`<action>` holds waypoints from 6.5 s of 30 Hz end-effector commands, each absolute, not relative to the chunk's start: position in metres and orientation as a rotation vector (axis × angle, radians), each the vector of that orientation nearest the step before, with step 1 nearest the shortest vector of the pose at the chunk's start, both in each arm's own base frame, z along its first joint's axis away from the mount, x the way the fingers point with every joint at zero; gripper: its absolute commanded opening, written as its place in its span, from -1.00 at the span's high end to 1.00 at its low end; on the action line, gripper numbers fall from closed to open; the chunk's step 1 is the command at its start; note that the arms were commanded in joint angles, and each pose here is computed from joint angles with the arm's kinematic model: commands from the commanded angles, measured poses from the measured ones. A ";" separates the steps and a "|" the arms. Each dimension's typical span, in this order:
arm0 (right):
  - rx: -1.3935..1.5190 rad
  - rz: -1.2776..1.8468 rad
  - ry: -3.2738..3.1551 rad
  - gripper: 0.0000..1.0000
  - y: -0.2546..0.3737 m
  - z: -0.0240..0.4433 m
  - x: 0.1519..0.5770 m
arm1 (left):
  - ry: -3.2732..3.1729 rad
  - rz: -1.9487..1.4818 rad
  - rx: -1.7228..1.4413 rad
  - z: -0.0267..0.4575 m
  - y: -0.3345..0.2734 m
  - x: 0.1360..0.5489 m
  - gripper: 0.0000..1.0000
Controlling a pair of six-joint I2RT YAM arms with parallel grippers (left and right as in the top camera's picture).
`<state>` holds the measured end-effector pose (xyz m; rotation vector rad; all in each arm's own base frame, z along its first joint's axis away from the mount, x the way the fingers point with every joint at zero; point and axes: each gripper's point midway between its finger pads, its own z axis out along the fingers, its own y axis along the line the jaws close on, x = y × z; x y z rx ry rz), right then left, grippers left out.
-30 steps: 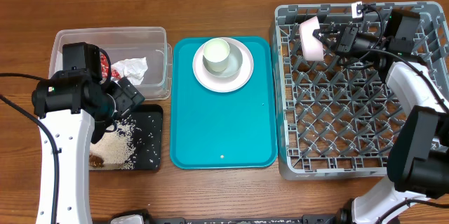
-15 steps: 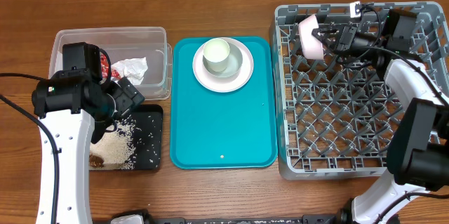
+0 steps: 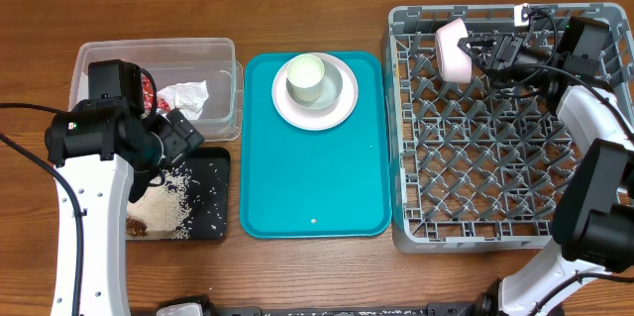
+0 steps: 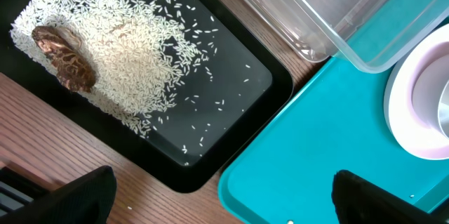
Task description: Sort waste into correct bins and load items into the dishwasher
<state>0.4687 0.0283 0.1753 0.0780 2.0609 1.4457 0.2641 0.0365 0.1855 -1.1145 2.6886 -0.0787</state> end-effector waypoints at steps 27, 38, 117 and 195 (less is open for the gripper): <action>0.333 1.522 2.105 0.92 0.020 0.154 0.479 | 2.686 -0.079 -1.118 0.185 0.038 0.265 -1.00; 0.187 1.661 2.032 0.92 0.030 0.179 0.470 | 2.686 -0.079 -1.117 0.185 0.038 0.265 -1.00; 0.285 1.129 1.985 -0.10 -0.054 0.231 0.478 | 2.686 -0.078 -1.117 0.185 0.038 0.265 -1.00; 0.399 0.657 2.639 -1.00 0.108 0.178 0.409 | 2.419 -0.535 -1.088 0.215 0.003 0.342 -1.00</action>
